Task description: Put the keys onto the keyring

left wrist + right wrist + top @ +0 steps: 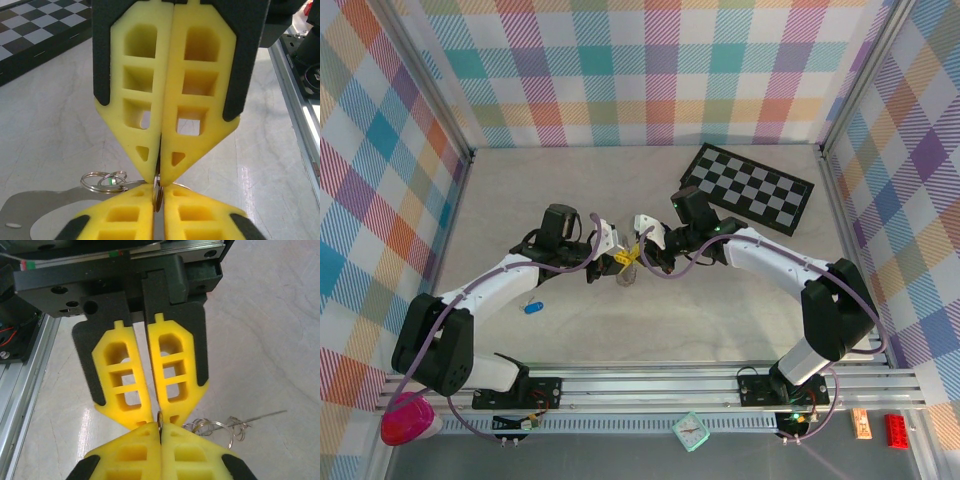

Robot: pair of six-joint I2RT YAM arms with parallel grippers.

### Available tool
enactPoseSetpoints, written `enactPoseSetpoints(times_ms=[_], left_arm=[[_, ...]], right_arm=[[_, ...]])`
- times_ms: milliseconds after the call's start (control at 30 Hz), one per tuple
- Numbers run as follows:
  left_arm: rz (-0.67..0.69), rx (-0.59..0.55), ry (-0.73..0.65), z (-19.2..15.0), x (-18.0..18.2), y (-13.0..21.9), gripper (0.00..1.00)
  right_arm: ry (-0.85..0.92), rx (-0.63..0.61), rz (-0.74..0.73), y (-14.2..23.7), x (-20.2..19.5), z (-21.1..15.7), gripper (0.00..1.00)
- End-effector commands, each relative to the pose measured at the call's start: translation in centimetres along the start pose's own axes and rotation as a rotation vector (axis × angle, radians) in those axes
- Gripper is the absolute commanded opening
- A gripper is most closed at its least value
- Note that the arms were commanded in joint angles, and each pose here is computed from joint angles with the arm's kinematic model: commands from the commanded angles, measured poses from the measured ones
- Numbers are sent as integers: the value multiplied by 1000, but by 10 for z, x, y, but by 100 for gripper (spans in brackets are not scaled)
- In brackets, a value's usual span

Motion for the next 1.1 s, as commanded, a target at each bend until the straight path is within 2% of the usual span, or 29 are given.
enactPoseSetpoints(times_ms=[0,133,167,200,233,300,433,800,933,1067], left_arm=[[-23,-47,-41,14,0,7,6],[-31,-57,-38,19,-1,8,0],[-31,-56,-32,20,-1,9,0],[-27,-53,-23,21,0,10,0],[-25,-48,-10,22,0,10,0],[-6,-39,21,25,2,13,0],[48,-19,114,30,7,19,0],[198,47,291,44,13,34,0],[181,16,208,51,0,34,0],[171,19,89,52,-10,32,0]], right_arm=[[38,-16,47,-5,6,2,0],[39,-14,35,-4,5,4,0],[34,-17,26,-2,4,4,5],[28,-32,16,1,3,8,17],[13,-53,7,7,2,12,26],[-28,-108,-15,23,-1,18,31],[-102,-169,-44,51,-2,20,32],[-201,-250,-6,67,26,22,32],[-229,-251,-22,64,22,23,32],[-147,-225,-40,57,22,19,32]])
Point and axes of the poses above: each hand's point on the last joint's axis, 136 mm out from that joint toward the fingers, its own y axis back along the fingers, its own x axis along the line the jaws close on, z = x × y, the point moved 3 cm from there along y, back along the fingers, and after that the axes turned 5 degrees about -y, right-handed, at the moved point
